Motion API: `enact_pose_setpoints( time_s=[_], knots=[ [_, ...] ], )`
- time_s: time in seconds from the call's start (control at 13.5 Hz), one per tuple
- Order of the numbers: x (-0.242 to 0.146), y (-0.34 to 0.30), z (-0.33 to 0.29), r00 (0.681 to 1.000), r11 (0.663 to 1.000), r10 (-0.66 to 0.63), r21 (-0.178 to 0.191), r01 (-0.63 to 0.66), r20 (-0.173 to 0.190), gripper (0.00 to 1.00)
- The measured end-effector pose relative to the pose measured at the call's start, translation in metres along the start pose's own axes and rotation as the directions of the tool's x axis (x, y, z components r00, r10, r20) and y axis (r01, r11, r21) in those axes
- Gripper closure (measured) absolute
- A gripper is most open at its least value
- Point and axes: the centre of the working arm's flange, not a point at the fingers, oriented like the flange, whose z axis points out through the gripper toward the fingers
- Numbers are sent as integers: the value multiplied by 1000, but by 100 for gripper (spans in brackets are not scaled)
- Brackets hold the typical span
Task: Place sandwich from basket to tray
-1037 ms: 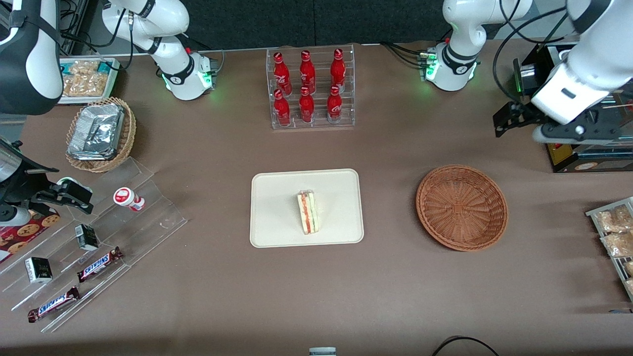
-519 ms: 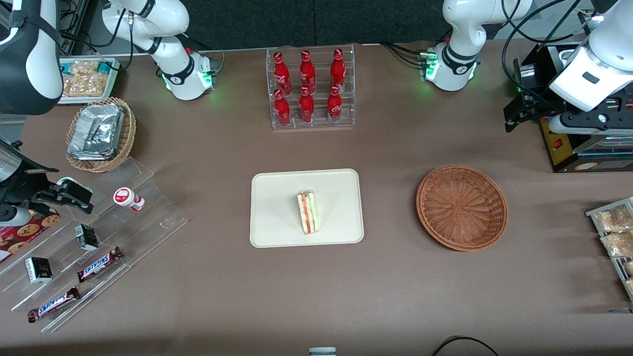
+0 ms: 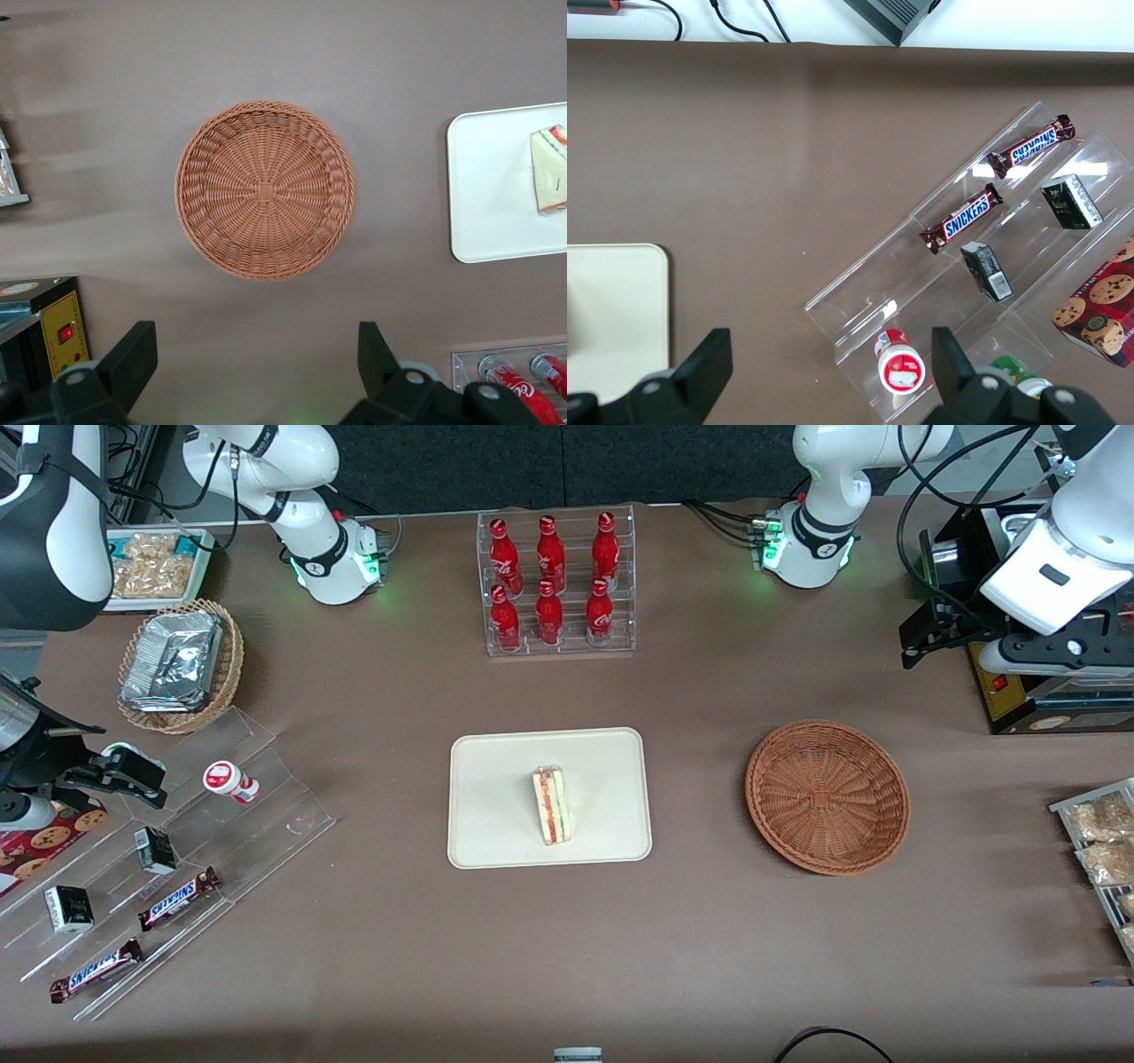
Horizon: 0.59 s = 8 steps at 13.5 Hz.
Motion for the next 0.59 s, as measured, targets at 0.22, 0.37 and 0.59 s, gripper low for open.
enact_pose_setpoints(
  time_s=[0.22,0.37,0.59],
  knots=[
    [1,-17,-8,1000,1000,-27,-7,27,-14,0],
    [0,-21,-8,999,999,-32,-7,32,-6,0],
    [0,-20,-6,1000,1000,-28,-5,28,8,0]
  ],
)
